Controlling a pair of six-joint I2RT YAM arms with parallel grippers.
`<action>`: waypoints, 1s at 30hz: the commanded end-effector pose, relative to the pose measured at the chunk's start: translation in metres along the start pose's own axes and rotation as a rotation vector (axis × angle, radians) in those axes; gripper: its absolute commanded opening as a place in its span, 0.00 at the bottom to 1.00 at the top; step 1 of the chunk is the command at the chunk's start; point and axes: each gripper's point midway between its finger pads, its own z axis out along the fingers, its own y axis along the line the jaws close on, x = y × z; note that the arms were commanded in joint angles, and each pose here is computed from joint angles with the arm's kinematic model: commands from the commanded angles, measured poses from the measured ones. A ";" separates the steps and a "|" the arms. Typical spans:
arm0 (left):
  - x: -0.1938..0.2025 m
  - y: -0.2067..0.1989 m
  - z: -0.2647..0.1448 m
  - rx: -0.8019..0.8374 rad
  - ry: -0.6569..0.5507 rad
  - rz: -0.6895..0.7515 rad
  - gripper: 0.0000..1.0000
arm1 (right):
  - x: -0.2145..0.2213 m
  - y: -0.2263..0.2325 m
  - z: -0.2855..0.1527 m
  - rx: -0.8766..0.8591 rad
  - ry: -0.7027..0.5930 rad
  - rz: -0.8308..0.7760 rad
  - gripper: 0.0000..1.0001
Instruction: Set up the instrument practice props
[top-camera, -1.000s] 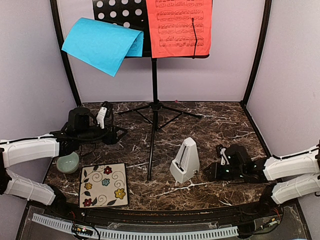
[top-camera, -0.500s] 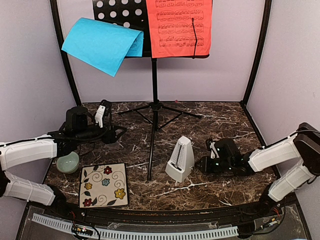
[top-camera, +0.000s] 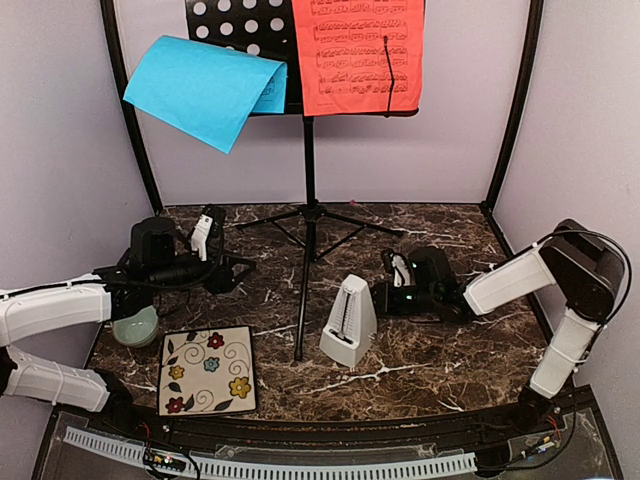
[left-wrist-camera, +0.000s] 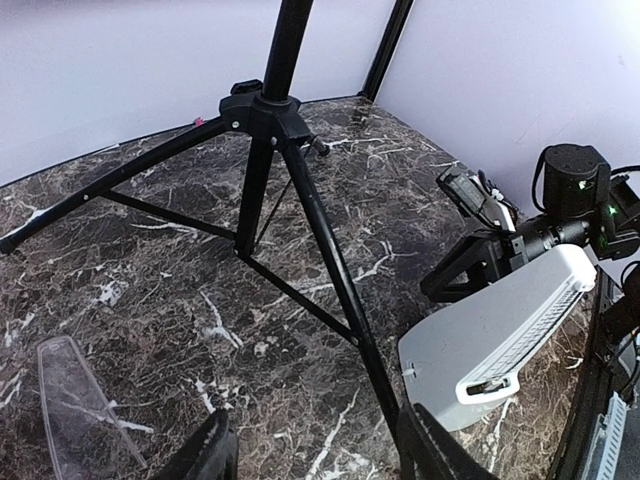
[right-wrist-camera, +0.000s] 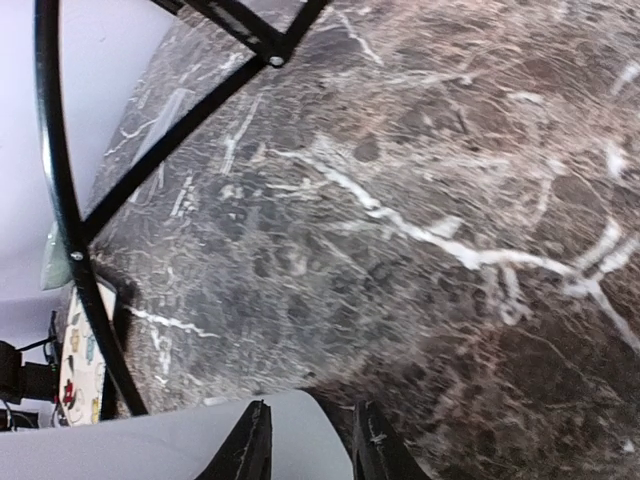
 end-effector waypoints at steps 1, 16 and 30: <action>0.001 -0.009 -0.006 0.013 -0.006 0.044 0.56 | -0.014 0.023 -0.006 -0.075 -0.025 -0.055 0.31; 0.064 -0.080 0.017 0.176 0.166 0.302 0.49 | 0.033 -0.017 -0.065 0.029 0.000 0.042 0.32; 0.153 -0.151 0.056 0.310 0.272 0.467 0.31 | 0.050 -0.011 -0.045 0.000 0.022 0.049 0.30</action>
